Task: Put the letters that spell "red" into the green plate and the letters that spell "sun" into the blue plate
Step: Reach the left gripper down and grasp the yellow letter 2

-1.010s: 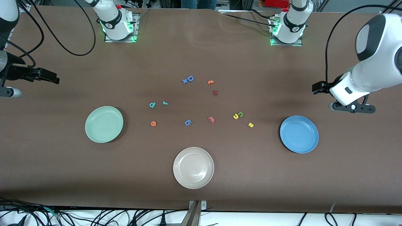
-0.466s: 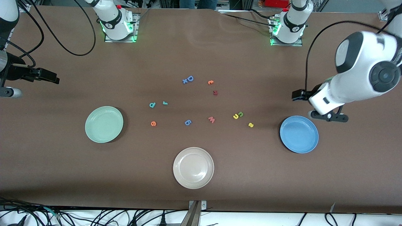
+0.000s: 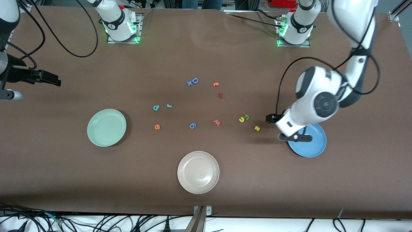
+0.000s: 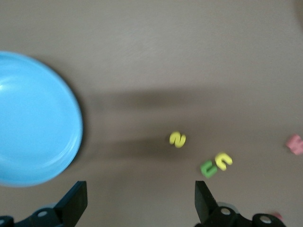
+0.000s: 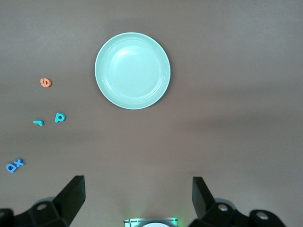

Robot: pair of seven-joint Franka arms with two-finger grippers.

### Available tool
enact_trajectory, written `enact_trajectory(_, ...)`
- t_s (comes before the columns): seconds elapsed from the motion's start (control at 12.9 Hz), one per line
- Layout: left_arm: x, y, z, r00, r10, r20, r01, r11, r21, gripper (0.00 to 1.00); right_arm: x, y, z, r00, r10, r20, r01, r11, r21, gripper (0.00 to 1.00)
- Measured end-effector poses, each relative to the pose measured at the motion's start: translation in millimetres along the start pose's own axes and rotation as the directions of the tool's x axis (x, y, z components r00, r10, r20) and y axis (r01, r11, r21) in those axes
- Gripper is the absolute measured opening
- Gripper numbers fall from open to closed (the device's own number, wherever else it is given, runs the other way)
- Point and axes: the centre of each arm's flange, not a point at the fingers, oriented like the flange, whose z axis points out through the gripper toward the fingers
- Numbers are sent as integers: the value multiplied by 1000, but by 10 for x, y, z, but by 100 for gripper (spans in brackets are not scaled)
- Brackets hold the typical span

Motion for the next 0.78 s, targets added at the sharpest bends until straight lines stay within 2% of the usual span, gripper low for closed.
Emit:
enact_trajectory(0.16,31,210,356,999,41,-6,-41,999,14,100,15,0,23,1000,0,3,0,1000,0,100)
enact_trajectory(0.31,-8,498,659,992,123,-14,-121,990,68,100,31,-2,47,1000,0,6,0,1000,0,100)
enact_trajectory(0.47,-46,704,913,985,173,-24,-170,981,89,100,50,-5,77,1000,0,11,0,1000,0,100)
enact_trajectory(0.78,-51,509,1272,971,224,-78,-218,973,81,100,184,-90,214,1000,-8,3,8,1000,1,100)
